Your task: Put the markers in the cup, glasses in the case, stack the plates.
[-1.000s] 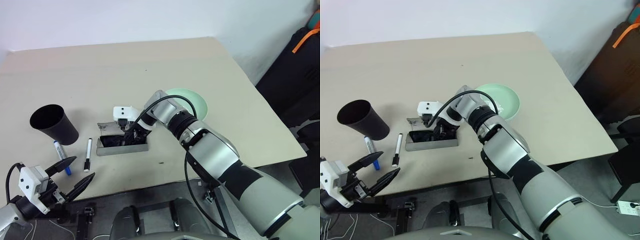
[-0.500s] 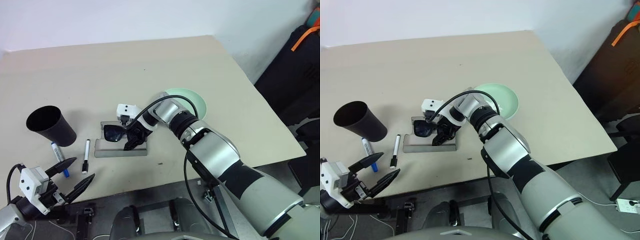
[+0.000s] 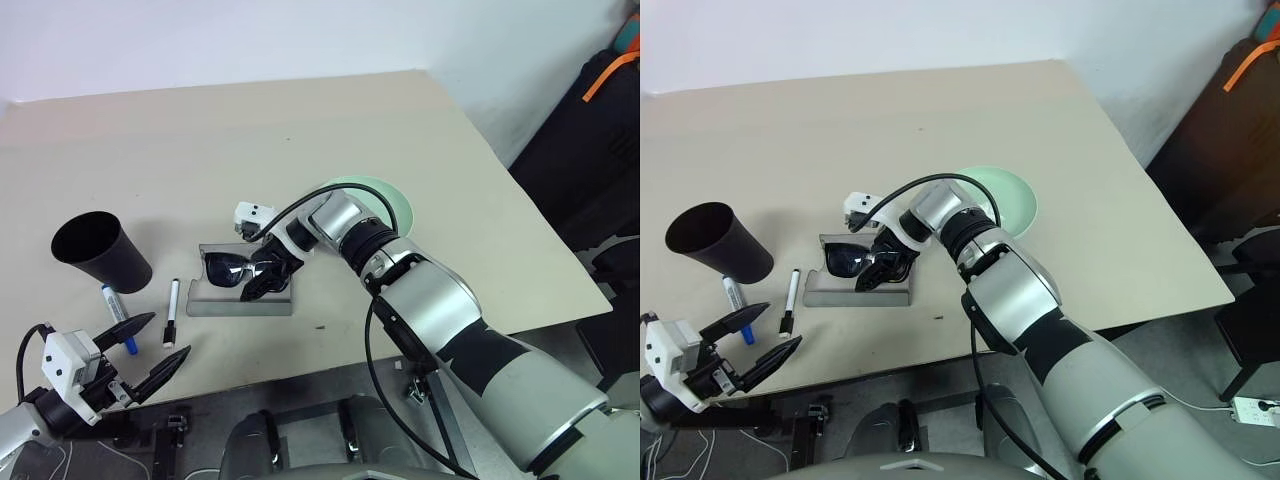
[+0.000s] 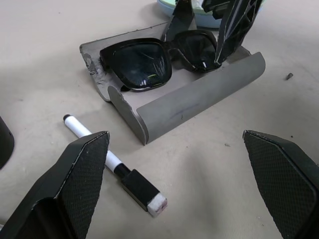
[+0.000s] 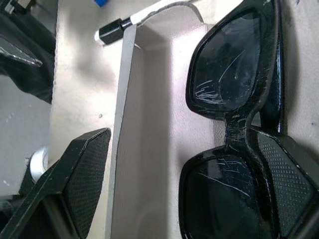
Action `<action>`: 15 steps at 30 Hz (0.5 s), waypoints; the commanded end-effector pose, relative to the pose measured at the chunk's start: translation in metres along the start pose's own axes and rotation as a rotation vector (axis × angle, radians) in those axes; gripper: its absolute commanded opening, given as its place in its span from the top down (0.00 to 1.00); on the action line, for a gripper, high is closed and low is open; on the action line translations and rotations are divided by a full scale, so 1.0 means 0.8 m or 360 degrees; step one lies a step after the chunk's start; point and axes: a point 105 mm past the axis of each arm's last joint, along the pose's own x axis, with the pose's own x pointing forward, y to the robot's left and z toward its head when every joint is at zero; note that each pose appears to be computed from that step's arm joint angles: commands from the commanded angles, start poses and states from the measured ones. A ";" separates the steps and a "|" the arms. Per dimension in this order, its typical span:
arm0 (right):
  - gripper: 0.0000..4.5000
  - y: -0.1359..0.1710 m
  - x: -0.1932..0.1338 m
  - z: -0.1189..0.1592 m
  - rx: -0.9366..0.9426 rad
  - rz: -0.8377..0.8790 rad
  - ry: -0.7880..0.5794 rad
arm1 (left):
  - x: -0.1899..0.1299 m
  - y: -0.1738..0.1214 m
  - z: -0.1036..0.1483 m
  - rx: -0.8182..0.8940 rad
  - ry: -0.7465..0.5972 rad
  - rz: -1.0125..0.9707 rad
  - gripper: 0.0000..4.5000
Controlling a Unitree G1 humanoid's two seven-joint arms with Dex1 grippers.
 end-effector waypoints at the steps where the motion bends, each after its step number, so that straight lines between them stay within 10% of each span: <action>1: 0.02 0.015 0.009 0.029 -0.0036 0.0049 -0.0055 | 0.004 -0.003 0.010 0.0034 -0.0017 -0.0028 0.00; 15: 0.02 0.028 0.009 0.036 0.0038 0.0143 -0.0060 | 0.006 -0.004 0.010 0.0028 -0.0021 -0.0035 0.00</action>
